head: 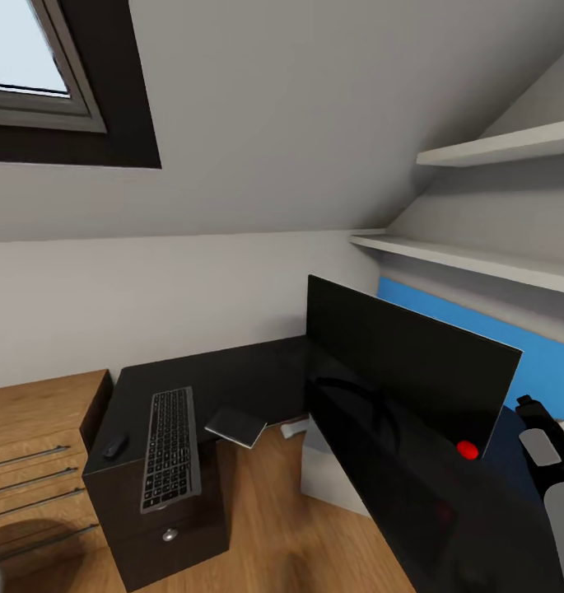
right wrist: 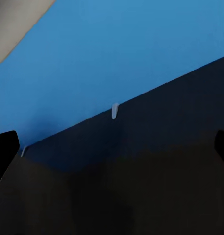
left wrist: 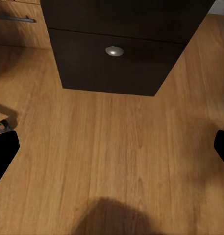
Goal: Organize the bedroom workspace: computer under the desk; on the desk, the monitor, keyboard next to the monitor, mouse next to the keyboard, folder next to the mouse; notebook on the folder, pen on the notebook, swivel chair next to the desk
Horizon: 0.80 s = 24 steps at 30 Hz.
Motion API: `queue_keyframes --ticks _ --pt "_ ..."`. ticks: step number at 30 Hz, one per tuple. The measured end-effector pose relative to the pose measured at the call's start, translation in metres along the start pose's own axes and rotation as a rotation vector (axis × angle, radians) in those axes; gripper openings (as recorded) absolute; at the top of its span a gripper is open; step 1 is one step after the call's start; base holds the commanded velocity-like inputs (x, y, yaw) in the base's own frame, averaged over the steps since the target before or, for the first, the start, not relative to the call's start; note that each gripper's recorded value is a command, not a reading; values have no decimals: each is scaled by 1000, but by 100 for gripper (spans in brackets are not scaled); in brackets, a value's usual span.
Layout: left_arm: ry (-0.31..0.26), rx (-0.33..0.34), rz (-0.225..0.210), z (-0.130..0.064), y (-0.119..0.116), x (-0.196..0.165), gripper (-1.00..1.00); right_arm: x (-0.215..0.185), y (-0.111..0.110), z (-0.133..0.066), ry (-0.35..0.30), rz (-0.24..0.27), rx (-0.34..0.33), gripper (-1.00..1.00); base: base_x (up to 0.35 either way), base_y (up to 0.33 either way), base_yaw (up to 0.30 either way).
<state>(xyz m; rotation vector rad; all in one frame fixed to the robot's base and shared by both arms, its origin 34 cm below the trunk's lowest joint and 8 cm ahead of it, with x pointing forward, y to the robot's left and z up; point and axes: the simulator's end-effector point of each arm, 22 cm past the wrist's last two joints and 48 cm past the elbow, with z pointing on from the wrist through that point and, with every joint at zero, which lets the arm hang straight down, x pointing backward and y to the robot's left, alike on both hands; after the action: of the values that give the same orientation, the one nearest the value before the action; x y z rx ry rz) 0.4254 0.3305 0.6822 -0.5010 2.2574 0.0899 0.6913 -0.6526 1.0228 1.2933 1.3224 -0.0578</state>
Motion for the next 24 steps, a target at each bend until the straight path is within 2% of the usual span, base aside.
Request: queue_keyframes --ticks 4,9,21,24 --pt "0 0 -1 0 0 0 100 0 4 0 -4 -35 -12 100 123 -58 0" --pt "0 -1 -1 0 0 0 100 2 15 -1 -12 -144 -47 100 30 -14 0" --pt "0 -1 0 0 0 0 100 1 19 -2 -20 -192 -61 100 2 -1 0" --pt "0 -1 0 0 1 0 100 -1 22 -2 -33 -276 -75 100 0 0 0"
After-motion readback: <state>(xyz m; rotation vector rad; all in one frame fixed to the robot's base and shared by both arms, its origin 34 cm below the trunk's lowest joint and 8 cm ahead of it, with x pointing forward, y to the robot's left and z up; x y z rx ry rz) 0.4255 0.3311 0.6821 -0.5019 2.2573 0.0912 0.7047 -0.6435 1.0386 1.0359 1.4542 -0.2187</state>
